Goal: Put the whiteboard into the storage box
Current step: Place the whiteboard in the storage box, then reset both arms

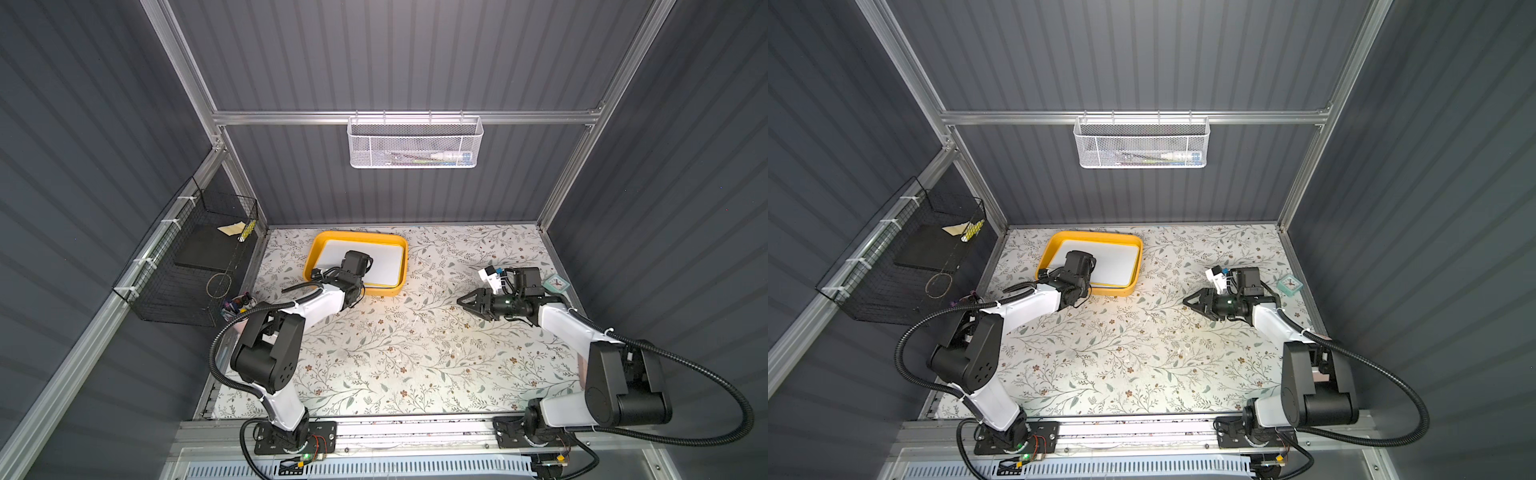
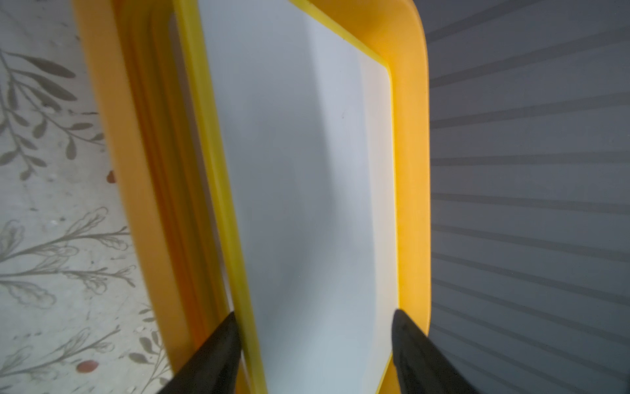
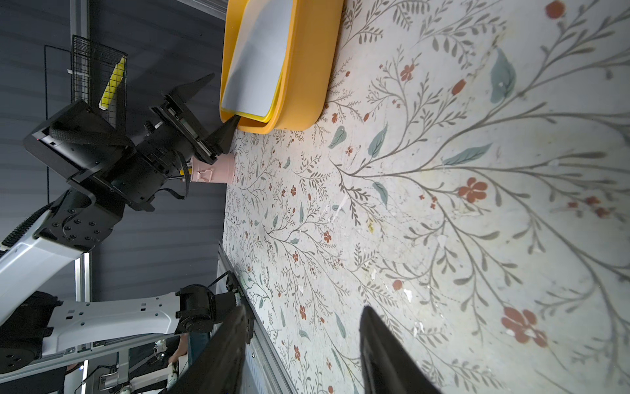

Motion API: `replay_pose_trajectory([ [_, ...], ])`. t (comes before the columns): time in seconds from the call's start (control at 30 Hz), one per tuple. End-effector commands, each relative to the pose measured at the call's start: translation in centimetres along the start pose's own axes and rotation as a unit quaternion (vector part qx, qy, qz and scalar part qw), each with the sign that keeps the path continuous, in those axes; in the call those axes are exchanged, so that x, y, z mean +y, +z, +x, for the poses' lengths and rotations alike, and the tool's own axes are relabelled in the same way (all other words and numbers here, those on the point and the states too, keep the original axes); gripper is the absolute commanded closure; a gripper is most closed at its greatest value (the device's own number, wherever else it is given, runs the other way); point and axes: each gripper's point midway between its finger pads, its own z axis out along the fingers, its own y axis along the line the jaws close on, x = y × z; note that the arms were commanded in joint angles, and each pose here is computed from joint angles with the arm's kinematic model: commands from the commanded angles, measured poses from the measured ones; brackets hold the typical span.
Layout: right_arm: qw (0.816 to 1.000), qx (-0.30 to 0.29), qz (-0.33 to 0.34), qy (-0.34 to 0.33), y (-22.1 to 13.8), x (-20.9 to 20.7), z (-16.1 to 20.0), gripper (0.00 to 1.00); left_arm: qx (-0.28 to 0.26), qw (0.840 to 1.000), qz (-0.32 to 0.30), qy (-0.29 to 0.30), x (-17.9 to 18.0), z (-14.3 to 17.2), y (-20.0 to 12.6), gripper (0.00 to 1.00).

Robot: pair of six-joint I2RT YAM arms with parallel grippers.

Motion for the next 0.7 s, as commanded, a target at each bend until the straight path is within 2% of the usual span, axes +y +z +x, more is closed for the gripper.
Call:
replay_pose_trajectory([
  [0.0,1.0,0.002,-0.006,-0.012,0.1,0.7,-0.7,0.46,-0.004,0.995,-0.026,0.096,1.7,-0.4,-0.8,0.21],
  [0.03,1.0,0.002,-0.004,-0.011,0.1,0.6,-0.8,0.45,-0.002,0.993,-0.02,0.112,1.3,-0.4,-0.9,0.19],
  [0.1,1.0,-0.004,0.008,-0.01,0.1,0.3,-0.8,0.45,0.004,0.988,0.004,0.151,0.4,-0.2,-1.2,0.01],
  [0.17,1.0,-0.012,0.022,-0.015,-0.1,0.0,-1.1,0.44,0.012,0.978,0.038,0.204,-0.8,0.1,-1.7,0.0],
  [0.3,0.998,-0.022,0.056,-0.028,-0.7,-0.4,-1.3,0.44,-0.001,0.959,0.042,0.281,-0.7,-0.8,-2.9,0.0],
  [0.5,0.986,-0.075,0.14,-0.054,-2.9,-1.0,-2.8,0.43,-0.035,0.904,0.076,0.419,-0.7,-2.9,-6.6,0.0],
  [0.67,0.954,-0.159,0.24,-0.082,-6.8,-1.5,-5.0,0.37,-0.084,0.851,0.064,0.515,0.7,-5.7,-9.7,0.0],
])
